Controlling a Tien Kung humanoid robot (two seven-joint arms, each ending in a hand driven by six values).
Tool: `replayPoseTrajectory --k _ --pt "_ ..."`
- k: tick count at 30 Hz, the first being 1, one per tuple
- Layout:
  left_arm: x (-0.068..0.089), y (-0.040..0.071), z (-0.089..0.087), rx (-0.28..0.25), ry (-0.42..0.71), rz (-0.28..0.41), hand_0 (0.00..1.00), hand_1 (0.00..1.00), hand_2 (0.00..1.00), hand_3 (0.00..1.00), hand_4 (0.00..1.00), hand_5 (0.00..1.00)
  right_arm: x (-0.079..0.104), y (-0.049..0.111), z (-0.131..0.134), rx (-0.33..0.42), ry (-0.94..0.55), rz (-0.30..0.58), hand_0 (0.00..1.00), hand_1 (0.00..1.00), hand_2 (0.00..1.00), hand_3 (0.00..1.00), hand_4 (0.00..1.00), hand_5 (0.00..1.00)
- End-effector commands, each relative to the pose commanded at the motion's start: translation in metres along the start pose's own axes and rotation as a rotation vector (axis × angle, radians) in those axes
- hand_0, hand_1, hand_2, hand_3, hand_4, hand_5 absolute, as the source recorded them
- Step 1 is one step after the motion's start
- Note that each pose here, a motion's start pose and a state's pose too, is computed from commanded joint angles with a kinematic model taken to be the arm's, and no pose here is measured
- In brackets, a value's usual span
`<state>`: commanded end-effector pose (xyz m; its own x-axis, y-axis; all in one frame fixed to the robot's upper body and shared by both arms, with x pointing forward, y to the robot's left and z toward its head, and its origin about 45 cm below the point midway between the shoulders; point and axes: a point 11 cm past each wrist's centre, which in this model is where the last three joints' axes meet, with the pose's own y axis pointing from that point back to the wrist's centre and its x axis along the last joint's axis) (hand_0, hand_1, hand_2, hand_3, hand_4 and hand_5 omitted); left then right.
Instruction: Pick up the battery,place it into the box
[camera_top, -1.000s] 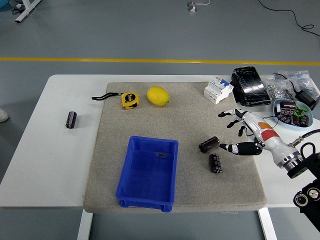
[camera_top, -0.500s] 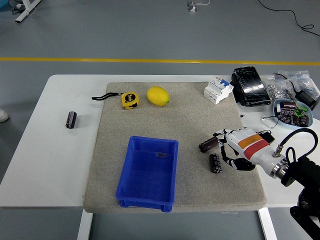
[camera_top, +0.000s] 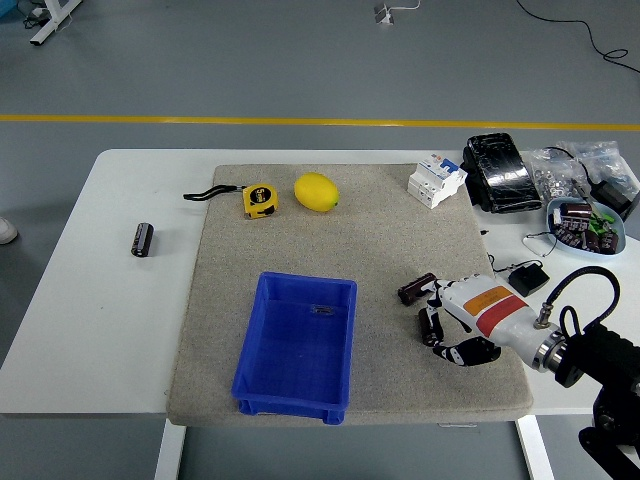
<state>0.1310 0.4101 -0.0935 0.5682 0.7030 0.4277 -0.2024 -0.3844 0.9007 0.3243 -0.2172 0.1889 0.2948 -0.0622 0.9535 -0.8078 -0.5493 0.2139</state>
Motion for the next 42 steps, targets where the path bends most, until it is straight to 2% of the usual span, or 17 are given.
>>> replayPoseTrajectory --k 8,16,17,22,23,29,30,33,42 --pt "0.0 0.0 0.0 -0.002 0.007 0.0 0.67 0.68 0.699 0.631 0.65 0.672 -0.005 -0.009 0.005 -0.028 0.012 -0.033 0.022 0.136 0.78 0.241 0.998 0.279" --pt "0.001 0.0 0.001 -0.004 0.008 0.002 0.67 0.675 0.698 0.631 0.65 0.672 0.001 -0.02 0.01 -0.05 0.034 -0.047 0.009 0.134 0.773 0.241 0.998 0.276" --pt "0.002 0.0 0.001 -0.004 0.008 0.003 0.67 0.673 0.698 0.63 0.651 0.673 0.002 -0.021 0.012 -0.054 0.039 -0.049 0.002 0.129 0.737 0.228 0.998 0.233" --pt "0.002 0.0 0.0 -0.003 0.009 0.003 0.67 0.673 0.698 0.63 0.651 0.673 0.003 -0.026 0.019 -0.076 0.052 -0.066 0.002 0.129 0.737 0.228 0.998 0.233" --pt "0.002 0.0 0.0 -0.003 0.009 0.003 0.67 0.668 0.697 0.63 0.651 0.673 0.002 -0.026 0.02 -0.08 0.052 -0.07 0.002 0.125 0.71 0.22 0.998 0.233" --pt "0.002 0.0 0.0 -0.002 0.01 0.002 0.67 0.668 0.697 0.63 0.651 0.673 -0.003 -0.029 0.024 -0.102 0.053 -0.102 0.002 0.125 0.71 0.22 0.998 0.233" --pt "0.002 0.0 0.0 -0.002 0.009 0.002 0.67 0.669 0.697 0.63 0.651 0.673 -0.003 -0.029 0.025 -0.105 0.052 -0.106 0.002 0.12 0.677 0.221 0.998 0.272" --pt "0.002 0.0 0.0 -0.002 0.009 0.001 0.67 0.669 0.697 0.63 0.651 0.673 -0.005 -0.03 0.025 -0.111 0.05 -0.114 0.002 0.12 0.677 0.221 0.998 0.272" --pt "0.002 0.0 0.0 -0.001 0.006 0.001 0.67 0.667 0.697 0.629 0.65 0.671 -0.006 -0.033 0.02 -0.098 0.036 -0.11 0.002 0.116 0.636 0.221 0.998 0.27"
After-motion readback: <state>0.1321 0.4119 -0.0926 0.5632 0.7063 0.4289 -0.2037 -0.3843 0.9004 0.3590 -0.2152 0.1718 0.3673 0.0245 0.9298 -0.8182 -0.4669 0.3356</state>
